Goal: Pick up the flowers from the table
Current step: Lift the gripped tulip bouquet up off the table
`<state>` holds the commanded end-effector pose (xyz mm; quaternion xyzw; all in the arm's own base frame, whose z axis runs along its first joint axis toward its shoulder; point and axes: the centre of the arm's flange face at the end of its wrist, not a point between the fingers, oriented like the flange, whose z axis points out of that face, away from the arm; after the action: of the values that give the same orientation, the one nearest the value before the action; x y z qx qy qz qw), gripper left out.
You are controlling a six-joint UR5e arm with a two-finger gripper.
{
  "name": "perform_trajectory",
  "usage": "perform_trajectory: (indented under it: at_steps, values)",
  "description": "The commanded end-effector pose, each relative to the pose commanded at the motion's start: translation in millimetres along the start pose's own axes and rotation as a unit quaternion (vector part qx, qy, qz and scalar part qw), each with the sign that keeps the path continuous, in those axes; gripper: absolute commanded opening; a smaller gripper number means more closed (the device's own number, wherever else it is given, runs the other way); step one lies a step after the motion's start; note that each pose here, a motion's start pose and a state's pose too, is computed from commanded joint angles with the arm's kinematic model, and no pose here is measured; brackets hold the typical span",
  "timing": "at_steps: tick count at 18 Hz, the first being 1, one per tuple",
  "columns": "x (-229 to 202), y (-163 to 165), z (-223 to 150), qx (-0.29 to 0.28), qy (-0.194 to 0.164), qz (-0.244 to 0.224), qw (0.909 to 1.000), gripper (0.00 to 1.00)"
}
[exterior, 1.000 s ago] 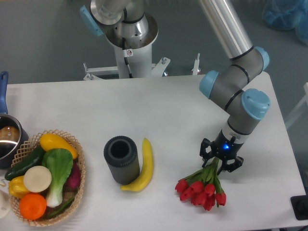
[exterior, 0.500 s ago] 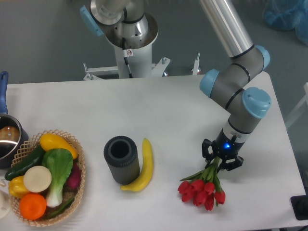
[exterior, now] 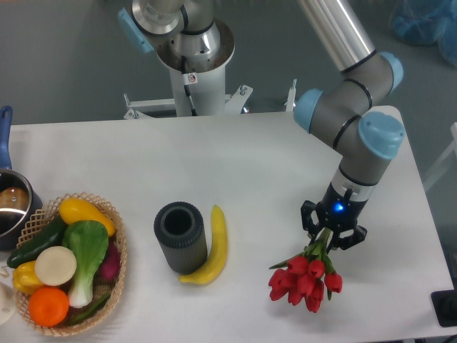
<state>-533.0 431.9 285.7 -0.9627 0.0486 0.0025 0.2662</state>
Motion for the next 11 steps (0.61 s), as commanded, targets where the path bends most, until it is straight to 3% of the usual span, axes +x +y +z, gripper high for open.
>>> perform_trajectory:
  at_steps: [11]
  values:
    - [39, -68, -99, 0.132, -0.009, -0.025, 0.9909, 0.40]
